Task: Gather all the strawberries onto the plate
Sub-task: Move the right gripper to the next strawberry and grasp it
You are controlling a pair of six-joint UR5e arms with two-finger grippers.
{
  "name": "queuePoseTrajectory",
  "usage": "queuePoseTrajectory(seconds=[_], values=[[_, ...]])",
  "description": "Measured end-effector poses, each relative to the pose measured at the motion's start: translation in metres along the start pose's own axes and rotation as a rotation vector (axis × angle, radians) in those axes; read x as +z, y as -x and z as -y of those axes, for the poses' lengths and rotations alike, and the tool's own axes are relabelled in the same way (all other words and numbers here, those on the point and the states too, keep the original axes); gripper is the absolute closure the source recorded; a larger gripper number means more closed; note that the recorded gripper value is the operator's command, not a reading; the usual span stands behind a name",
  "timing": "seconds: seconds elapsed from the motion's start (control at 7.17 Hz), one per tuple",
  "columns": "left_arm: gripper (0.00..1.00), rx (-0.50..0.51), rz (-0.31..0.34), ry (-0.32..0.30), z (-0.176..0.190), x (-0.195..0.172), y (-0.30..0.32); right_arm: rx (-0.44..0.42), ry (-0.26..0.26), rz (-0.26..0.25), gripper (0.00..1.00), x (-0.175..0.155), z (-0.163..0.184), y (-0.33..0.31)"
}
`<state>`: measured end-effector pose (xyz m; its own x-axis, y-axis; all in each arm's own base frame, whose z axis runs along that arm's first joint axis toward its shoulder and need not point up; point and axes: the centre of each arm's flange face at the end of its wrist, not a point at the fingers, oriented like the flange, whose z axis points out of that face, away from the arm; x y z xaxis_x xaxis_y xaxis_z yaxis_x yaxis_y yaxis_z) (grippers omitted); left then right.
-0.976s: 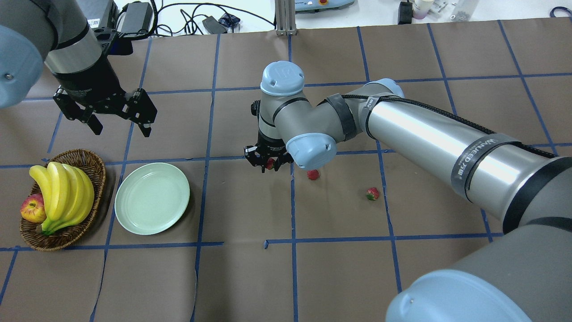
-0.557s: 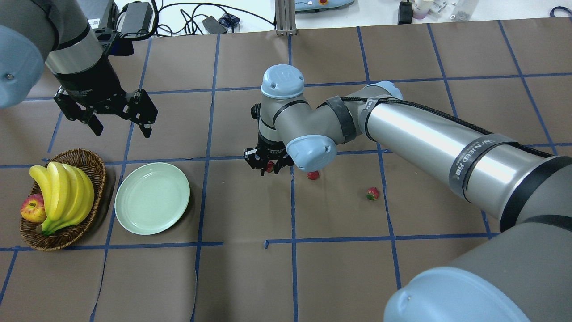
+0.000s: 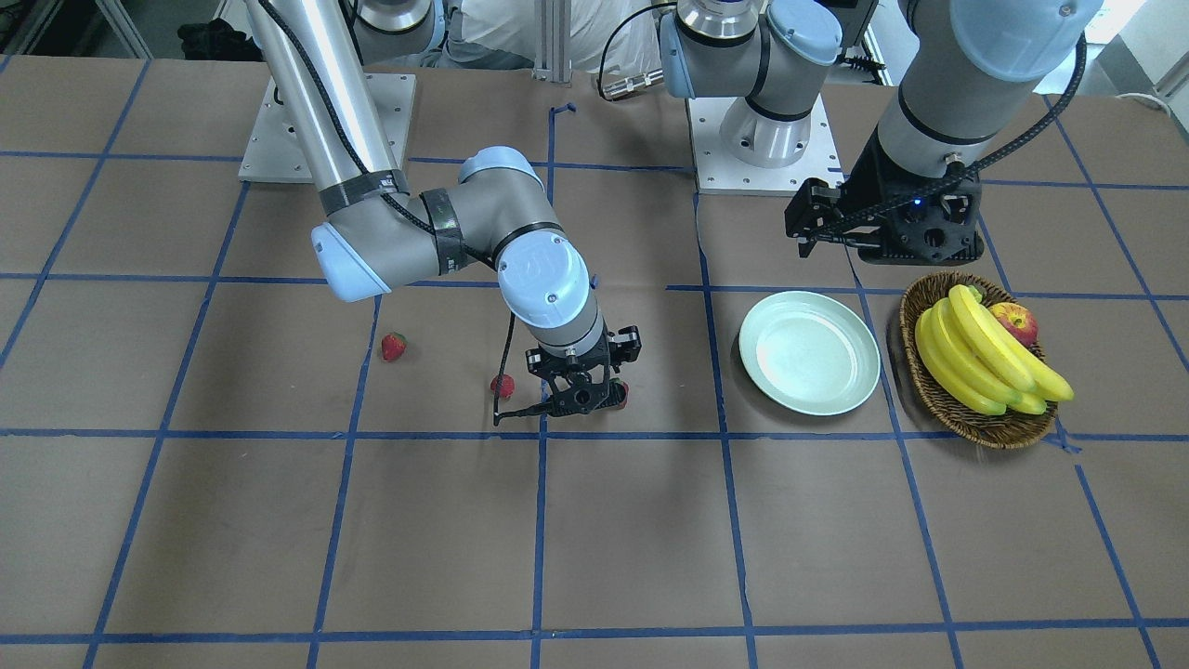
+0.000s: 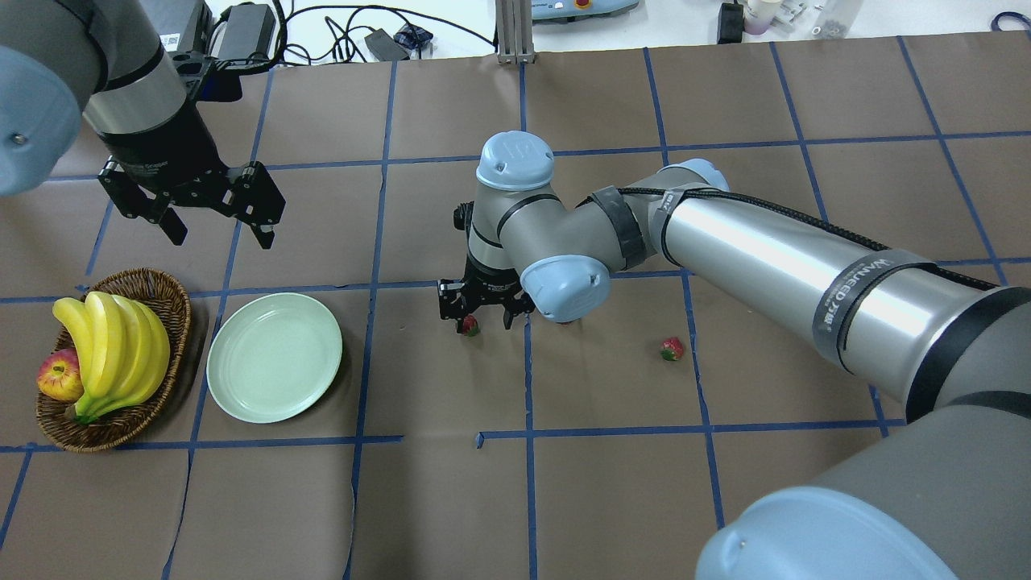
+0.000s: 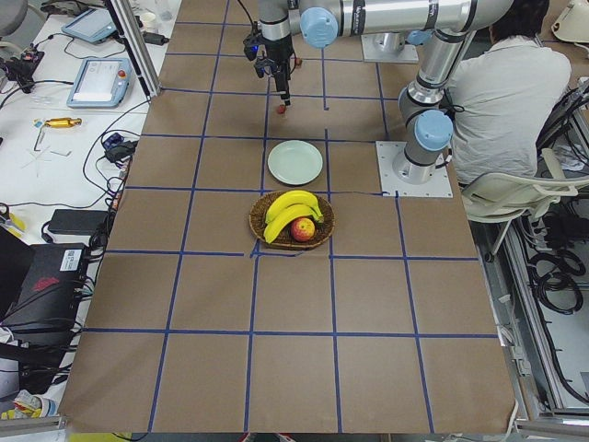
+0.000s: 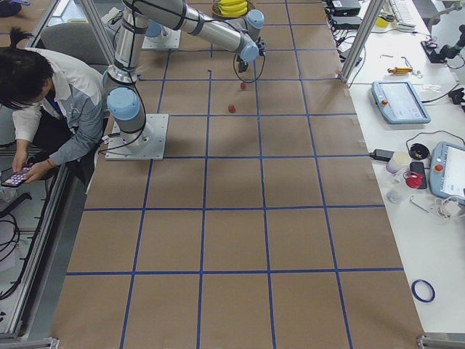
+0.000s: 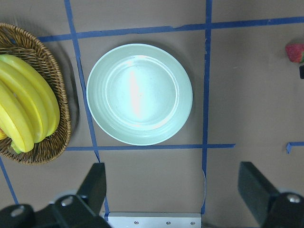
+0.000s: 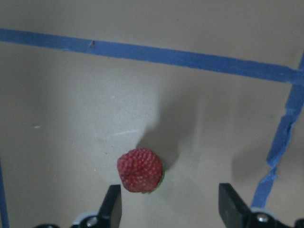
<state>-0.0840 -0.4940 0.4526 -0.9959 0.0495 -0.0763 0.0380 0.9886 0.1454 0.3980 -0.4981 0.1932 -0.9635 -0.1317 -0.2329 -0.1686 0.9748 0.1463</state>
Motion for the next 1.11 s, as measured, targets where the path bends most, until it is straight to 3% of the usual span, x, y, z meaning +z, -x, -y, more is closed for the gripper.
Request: queuePoseTrajectory(seconds=[0.28, 0.56, 0.84, 1.11], values=[[0.0, 0.001, -0.001, 0.004, 0.0, 0.0, 0.0, 0.001, -0.038, -0.008, 0.0, -0.044, -0.013, 0.006], [0.0, 0.001, -0.003, 0.012, -0.001, 0.004, -0.004, 0.006, -0.072, -0.098, 0.0, -0.076, -0.019, -0.008], [0.0, 0.0, -0.01, 0.028, -0.003, 0.013, -0.008, -0.001, -0.06, -0.194, 0.0, -0.073, -0.019, -0.027], [0.0, 0.0, -0.013, 0.039, -0.005, 0.019, -0.009, -0.04, -0.029, -0.246, 0.0, -0.058, -0.013, -0.041]])
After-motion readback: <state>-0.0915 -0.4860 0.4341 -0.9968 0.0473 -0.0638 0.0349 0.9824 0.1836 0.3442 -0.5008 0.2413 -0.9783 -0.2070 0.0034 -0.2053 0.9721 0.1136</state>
